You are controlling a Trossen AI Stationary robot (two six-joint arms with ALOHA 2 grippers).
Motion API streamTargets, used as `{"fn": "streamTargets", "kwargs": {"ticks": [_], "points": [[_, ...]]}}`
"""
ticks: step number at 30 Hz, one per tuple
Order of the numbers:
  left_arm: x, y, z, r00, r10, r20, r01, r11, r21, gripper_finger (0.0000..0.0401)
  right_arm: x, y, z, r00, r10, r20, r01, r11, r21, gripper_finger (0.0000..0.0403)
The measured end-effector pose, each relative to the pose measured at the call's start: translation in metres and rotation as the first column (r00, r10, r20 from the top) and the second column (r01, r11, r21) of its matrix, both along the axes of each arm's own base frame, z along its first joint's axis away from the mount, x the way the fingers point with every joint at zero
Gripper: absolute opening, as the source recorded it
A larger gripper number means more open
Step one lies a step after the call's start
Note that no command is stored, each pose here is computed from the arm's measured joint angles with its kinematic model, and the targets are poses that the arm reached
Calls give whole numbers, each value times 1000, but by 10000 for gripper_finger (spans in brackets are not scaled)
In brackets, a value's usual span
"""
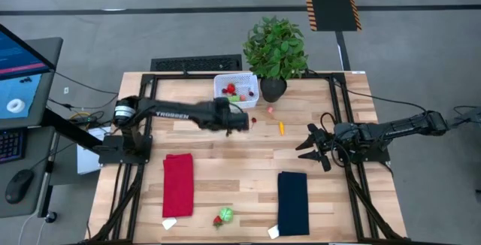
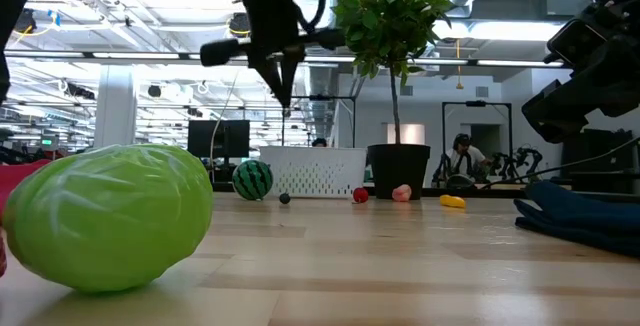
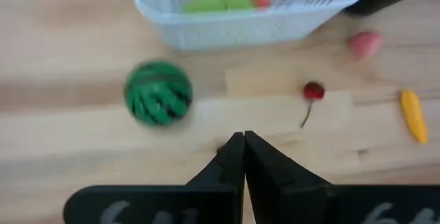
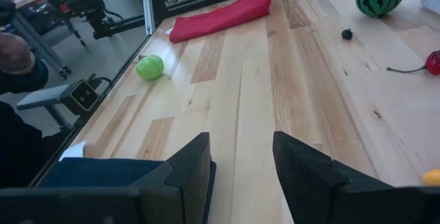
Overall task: Pick and placing Produce into tupperware
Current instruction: Put the red strawberry into the white basket
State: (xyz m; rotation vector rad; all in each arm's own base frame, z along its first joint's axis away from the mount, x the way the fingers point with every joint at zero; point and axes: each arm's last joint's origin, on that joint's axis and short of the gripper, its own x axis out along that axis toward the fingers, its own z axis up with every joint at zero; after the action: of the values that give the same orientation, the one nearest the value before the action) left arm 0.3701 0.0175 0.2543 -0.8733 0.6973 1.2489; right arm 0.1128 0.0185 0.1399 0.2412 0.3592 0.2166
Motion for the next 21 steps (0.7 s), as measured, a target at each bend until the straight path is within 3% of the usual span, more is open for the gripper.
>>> {"fn": "streamTargets", "kwargs": {"ticks": [3,8,13,21], "points": [[-3,-20,1,999,-30,-41,35,991,132,0,0,0,0,1000,0,0,0,1000,0,182],[-7,-37,0,994,-77,-72,85,990,113,0,0,0,0,1000,0,0,0,1000,0,182],[10,-46,-8,994,-61,91,40,975,218,0,0,0,0,1000,0,0,0,1000,0,182],[24,-50,-9,973,-214,89,186,950,250,4,0,0,0,1000,0,-1,0,1000,0,182]]}}
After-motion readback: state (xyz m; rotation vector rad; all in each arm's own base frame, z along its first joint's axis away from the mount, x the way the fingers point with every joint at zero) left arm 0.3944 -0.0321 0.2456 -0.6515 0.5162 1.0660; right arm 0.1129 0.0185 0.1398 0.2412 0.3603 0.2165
